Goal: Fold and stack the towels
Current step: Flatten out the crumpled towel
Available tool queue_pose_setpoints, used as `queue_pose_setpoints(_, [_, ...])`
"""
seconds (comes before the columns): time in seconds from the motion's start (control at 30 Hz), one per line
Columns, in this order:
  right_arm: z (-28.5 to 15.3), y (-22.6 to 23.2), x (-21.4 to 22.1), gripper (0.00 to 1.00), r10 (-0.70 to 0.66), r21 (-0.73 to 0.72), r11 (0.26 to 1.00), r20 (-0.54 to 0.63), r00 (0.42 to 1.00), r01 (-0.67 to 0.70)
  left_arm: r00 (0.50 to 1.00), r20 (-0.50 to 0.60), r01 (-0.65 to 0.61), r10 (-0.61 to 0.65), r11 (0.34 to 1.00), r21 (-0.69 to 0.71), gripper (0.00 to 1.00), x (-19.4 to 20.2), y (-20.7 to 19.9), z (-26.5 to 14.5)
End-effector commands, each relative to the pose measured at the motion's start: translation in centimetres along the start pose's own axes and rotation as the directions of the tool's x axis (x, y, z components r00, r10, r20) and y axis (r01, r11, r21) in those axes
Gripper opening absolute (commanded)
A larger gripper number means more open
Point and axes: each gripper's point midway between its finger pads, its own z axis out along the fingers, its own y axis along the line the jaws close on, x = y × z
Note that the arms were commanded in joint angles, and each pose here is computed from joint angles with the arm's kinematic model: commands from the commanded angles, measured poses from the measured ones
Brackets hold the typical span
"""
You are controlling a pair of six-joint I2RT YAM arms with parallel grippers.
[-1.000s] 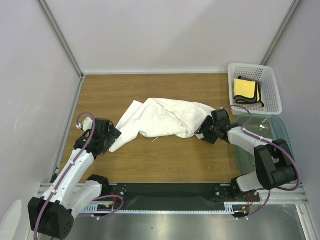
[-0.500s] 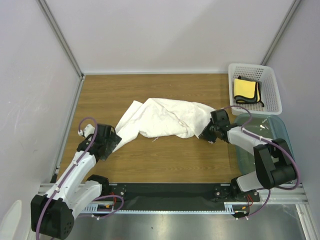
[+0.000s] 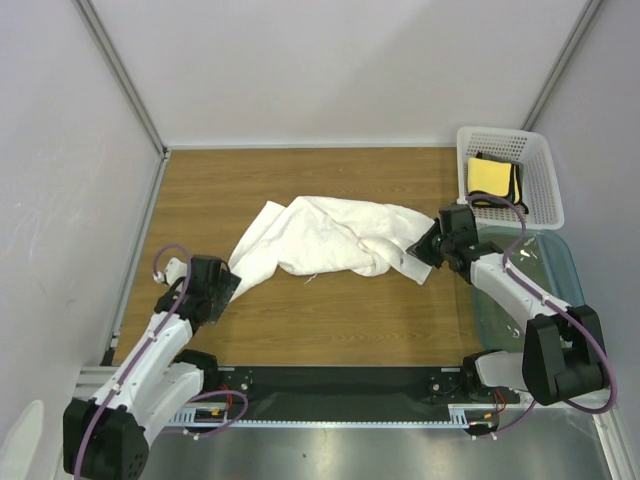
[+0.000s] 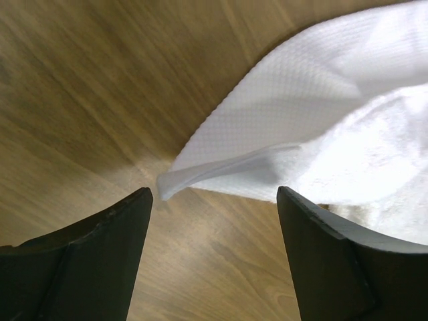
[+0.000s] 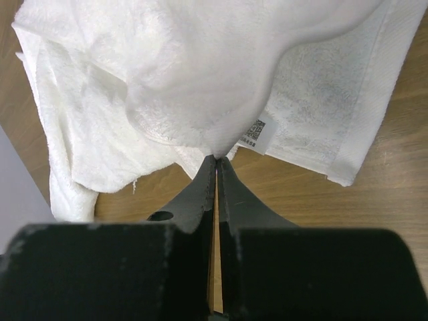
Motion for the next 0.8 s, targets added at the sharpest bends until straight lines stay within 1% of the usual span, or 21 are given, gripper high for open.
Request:
queue_pose_setpoints(0.0, [-1.0, 1.6, -1.9, 0.0, -0.025, -0.034, 0.999, 0.051, 0.998, 0.026, 0.995, 0.084, 0.056, -0.061, 0.997, 0.06, 0.81, -1.9, -1.2, -0.5])
queue_pose_setpoints(0.1, [-0.9, 1.6, -2.1, 0.0, -0.035, -0.033, 0.999, 0.048, 0.998, 0.036, 0.989, 0.113, 0.084, -0.098, 0.99, 0.116, 0.83, -2.5, -1.5, -1.0])
queue_pose_setpoints(0.2, [-0.7, 1.7, -2.1, 0.0, -0.042, -0.032, 0.999, 0.038, 0.998, 0.043, 0.978, 0.131, 0.144, -0.164, 0.978, 0.153, 0.84, -2.9, -1.5, -1.3])
queue_pose_setpoints(0.33, [-0.7, 1.9, -2.3, 0.0, -0.055, -0.041, 0.998, 0.033, 0.998, 0.056, 0.955, 0.147, 0.241, -0.258, 0.963, 0.122, 0.85, -3.0, -0.4, -1.2])
queue_pose_setpoints(0.37, [-0.7, 2.0, -2.5, 0.0, -0.056, -0.043, 0.997, 0.033, 0.998, 0.058, 0.953, 0.15, 0.252, -0.265, 0.963, 0.1, 0.86, -2.9, 0.2, -1.2])
queue_pose_setpoints(0.53, [-0.3, 1.9, -2.4, 0.0, -0.061, -0.045, 0.997, 0.014, 0.998, 0.062, 0.923, 0.152, 0.344, -0.354, 0.935, 0.089, 0.86, -2.8, 1.0, -0.8])
queue_pose_setpoints(0.63, [-0.3, 2.1, -2.5, 0.0, -0.064, -0.05, 0.997, 0.011, 0.998, 0.065, 0.911, 0.134, 0.38, -0.389, 0.921, 0.086, 0.85, -2.4, 1.1, -0.3])
queue_pose_setpoints(0.77, [-0.4, 2.0, -2.7, 0.0, -0.074, -0.047, 0.996, 0.011, 0.997, 0.074, 0.907, 0.102, 0.398, -0.408, 0.912, 0.099, 0.84, -1.9, 0.6, 0.2])
